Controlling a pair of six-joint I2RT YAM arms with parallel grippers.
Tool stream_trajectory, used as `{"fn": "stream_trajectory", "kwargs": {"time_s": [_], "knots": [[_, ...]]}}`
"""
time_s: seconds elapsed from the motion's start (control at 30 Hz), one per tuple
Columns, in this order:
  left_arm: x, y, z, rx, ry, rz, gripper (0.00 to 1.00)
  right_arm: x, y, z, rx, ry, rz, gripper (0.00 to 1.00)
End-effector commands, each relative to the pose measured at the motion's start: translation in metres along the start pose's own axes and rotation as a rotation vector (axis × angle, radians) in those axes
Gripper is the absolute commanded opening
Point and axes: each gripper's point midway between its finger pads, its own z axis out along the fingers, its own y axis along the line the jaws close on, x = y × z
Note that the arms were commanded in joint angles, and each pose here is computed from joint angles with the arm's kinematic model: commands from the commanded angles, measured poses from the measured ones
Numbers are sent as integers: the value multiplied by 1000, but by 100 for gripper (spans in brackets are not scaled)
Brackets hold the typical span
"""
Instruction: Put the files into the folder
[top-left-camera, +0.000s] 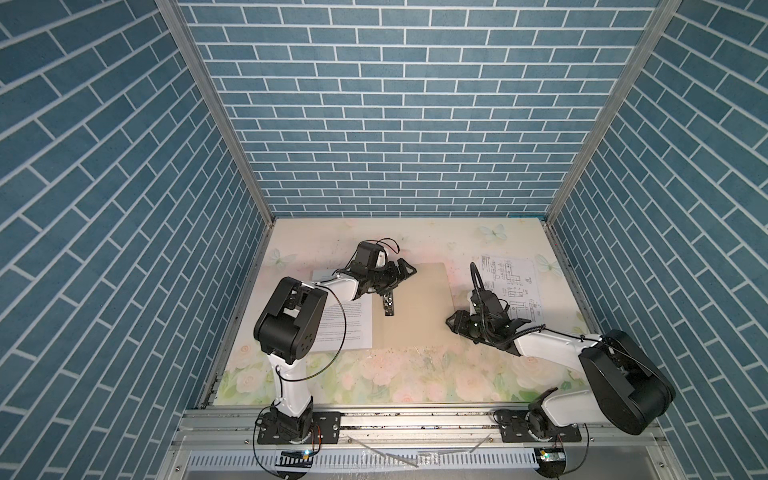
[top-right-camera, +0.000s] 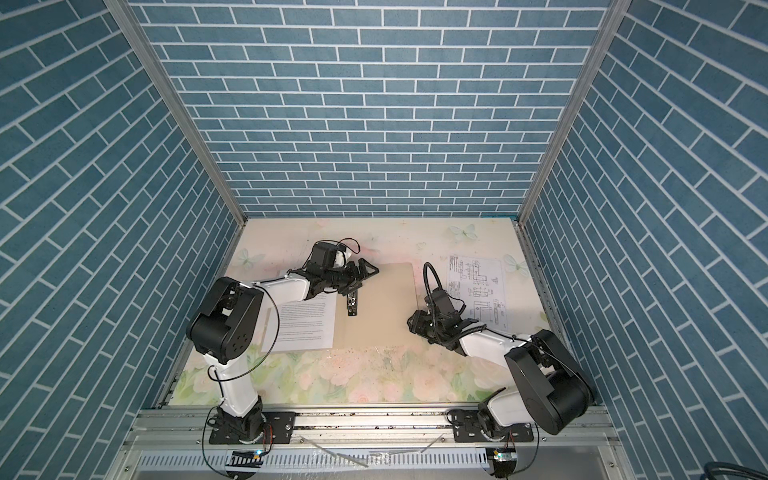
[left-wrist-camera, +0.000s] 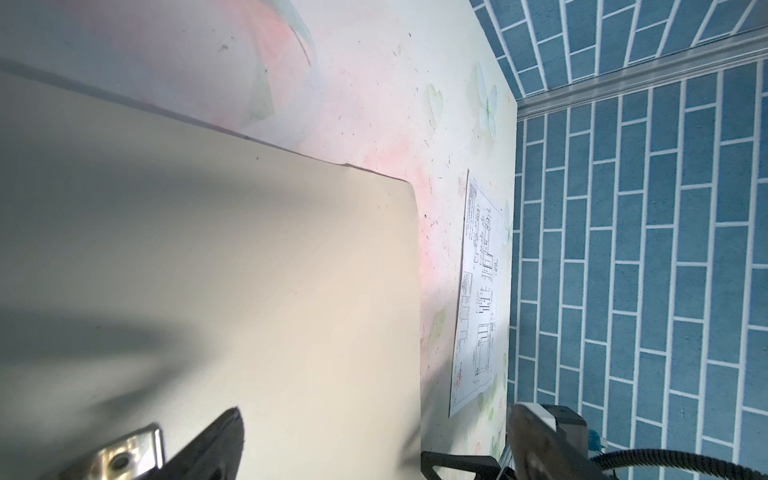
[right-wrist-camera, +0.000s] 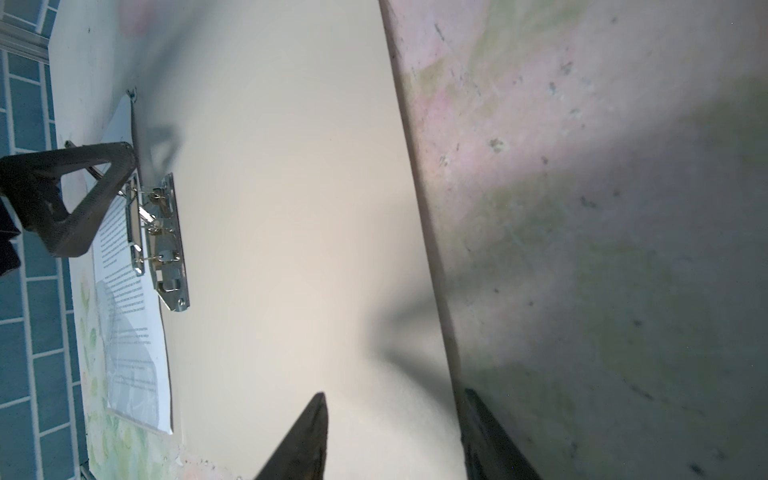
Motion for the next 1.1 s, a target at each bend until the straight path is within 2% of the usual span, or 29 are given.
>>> {"fn": "stream_trajectory", "kwargs": {"time_s": [0.0,0.07,0.23,0.4,0.53,0.7,1.0,1.07], "knots": [[-3,-11,-10,14,-2,32,100,2,-2,-2,17,-1,25,51],[-3,-12,-13,14,-9,31,100,-1,-2,-6,28,-13,10,52],[-3,-19,-26,6,-46,38,100,-25,-11,-30,124,-113,-56,61],[1,-33,-38,-37,-82,99,100,-55,-29,-55,155,-185,-48,66],[14,-50,-32,-65,-68,171,100,-78,-53,-75,237,-237,-60,72],[45,-82,1,-149,3,361,100,-104,-90,-101,371,-310,-41,85],[101,-122,92,-271,185,630,100,-151,-152,-133,390,-404,117,86],[111,-132,108,-280,217,660,100,-159,-165,-138,405,-412,141,87]]}}
